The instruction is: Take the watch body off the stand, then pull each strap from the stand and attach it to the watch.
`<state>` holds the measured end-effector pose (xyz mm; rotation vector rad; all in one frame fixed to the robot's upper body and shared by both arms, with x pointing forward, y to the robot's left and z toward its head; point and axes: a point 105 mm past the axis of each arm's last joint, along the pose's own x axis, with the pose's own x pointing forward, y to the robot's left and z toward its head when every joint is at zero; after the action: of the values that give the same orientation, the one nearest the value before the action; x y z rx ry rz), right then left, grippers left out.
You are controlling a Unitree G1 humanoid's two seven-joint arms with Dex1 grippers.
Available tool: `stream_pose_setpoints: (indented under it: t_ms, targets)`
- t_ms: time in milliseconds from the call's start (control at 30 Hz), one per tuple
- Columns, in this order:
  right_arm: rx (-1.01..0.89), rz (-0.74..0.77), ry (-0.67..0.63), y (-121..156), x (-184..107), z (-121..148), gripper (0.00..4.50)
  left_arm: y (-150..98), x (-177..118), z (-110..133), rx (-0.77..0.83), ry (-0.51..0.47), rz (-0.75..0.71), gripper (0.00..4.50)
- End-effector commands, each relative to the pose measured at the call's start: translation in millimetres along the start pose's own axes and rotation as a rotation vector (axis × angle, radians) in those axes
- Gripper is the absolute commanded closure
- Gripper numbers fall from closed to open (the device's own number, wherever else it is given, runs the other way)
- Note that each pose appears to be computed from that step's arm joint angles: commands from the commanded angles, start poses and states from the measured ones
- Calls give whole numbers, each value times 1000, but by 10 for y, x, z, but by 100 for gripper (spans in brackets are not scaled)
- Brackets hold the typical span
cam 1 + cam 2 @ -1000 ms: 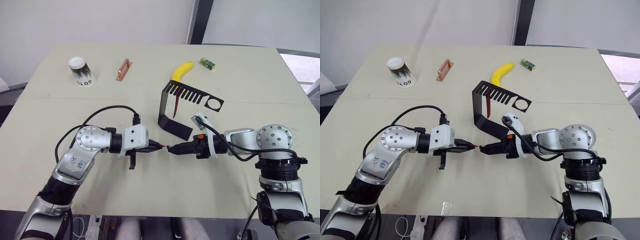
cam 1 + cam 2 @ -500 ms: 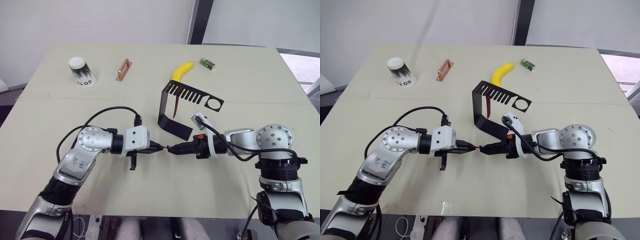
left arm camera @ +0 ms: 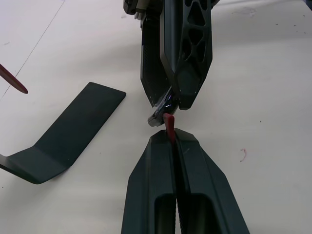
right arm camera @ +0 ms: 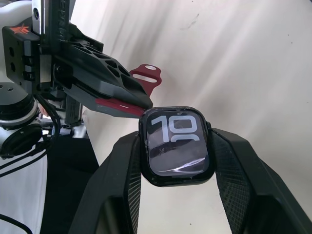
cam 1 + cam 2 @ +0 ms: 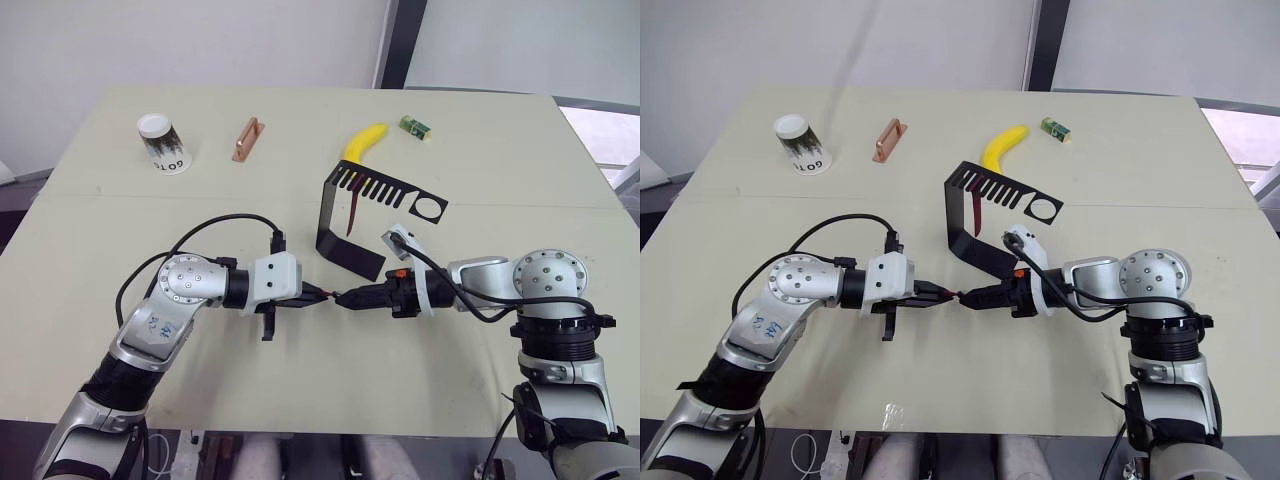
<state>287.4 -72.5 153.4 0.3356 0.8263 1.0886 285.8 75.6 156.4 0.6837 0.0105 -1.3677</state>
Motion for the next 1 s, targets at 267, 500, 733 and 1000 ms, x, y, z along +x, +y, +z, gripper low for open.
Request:
stream_pose_setpoints:
  t_ms: [267, 500, 733, 1000]
  targets:
    - [-49, 14, -21, 108, -16, 97, 289, 43, 120, 103, 44, -6, 2, 450]
    - [-54, 8, -19, 110, -9, 115, 289, 40, 155, 118, 46, -8, 0, 450]
    - [-69, -9, -11, 110, 7, 125, 289, 70, 193, 154, 50, -16, 2, 450]
    - [-79, 12, -10, 155, 5, 135, 289, 94, 198, 143, 49, -14, 11, 450]
